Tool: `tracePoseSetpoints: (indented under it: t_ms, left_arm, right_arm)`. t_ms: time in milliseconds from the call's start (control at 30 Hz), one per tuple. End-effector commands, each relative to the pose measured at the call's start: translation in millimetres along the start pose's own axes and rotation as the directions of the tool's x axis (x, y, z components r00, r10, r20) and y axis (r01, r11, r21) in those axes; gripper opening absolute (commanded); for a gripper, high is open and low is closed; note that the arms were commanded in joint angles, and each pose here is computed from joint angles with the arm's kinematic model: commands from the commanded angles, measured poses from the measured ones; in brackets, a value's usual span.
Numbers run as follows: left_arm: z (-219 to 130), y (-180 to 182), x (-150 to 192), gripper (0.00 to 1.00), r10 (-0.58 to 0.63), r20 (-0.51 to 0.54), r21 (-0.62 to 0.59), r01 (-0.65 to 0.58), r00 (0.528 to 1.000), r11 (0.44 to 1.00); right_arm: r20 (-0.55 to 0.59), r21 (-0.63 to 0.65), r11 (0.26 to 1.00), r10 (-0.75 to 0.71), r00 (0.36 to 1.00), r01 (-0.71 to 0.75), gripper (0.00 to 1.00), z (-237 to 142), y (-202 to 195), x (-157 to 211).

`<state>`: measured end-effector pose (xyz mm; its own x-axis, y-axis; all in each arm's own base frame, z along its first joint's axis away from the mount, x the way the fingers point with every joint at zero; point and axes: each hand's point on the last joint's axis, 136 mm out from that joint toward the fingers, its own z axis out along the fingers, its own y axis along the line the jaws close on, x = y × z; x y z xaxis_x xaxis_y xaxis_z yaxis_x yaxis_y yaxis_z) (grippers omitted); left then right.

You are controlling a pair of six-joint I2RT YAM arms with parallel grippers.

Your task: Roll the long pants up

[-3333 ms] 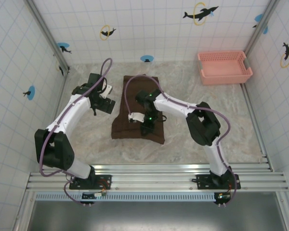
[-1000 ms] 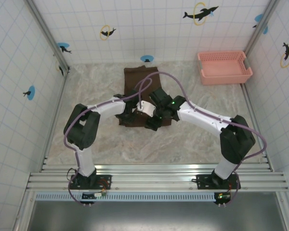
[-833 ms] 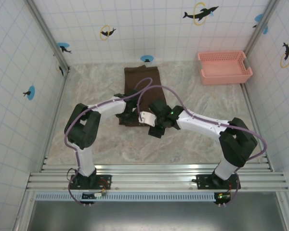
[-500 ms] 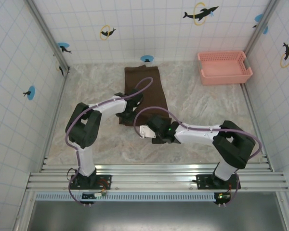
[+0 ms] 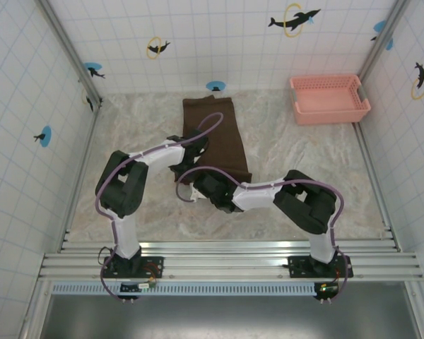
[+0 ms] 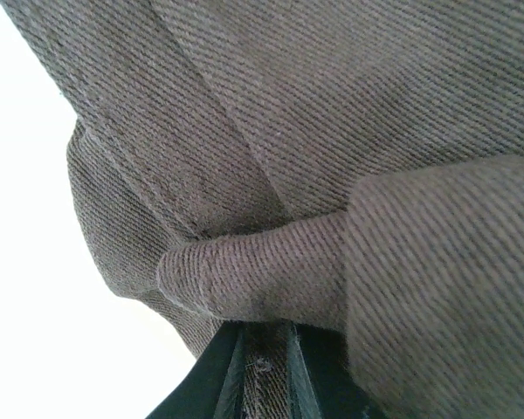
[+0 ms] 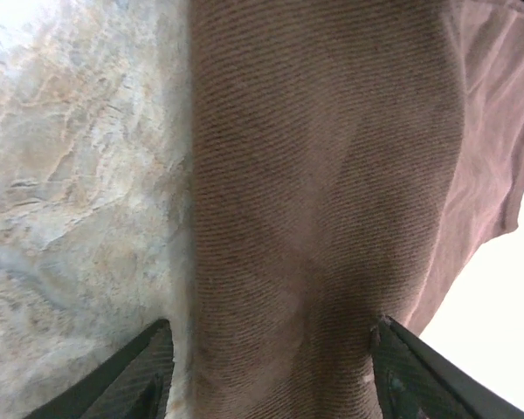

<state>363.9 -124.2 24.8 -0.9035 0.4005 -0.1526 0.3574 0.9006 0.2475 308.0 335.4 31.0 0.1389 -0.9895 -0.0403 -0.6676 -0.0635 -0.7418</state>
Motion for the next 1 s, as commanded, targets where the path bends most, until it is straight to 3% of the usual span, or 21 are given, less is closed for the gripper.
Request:
tracePoseSetpoints:
  t_ms: [0,400,533,633,667,867,967]
  left_arm:
    - [-2,0,10,0.19,0.024,-0.036,0.043,-0.022,0.999,0.999]
    - [-17,7,11,0.23,0.046,-0.017,0.099,-0.044,0.999,0.994]
    - [-22,7,12,0.23,0.056,-0.014,0.114,-0.054,0.998,0.992]
    - [-29,9,12,0.26,0.063,-0.005,0.116,-0.062,0.998,0.991]
    - [-33,10,12,0.28,0.062,0.000,0.115,-0.062,0.998,0.991]
    - [-73,42,3,0.73,0.027,0.085,0.042,-0.031,0.996,0.999]
    - [-98,64,0,0.82,0.020,0.142,0.001,-0.020,0.990,1.000]
  right_arm:
    - [-0.075,-0.075,0.990,-0.123,0.990,0.117,0.49,15,33,18]
    - [-0.004,-0.294,0.951,-0.097,0.995,0.092,0.36,15,50,2]
    - [0.021,-0.465,0.884,-0.033,0.999,0.039,0.25,7,53,-8]
    - [0.014,-0.612,0.790,0.042,0.999,-0.025,0.18,-3,57,-13]
    - [0.012,-0.658,0.752,0.071,0.997,-0.046,0.18,-8,57,-17]
    - [-0.043,-0.842,0.509,0.269,0.962,-0.180,0.17,-37,55,-35]
    - [-0.079,-0.894,0.386,0.361,0.929,-0.226,0.17,-50,53,-42]
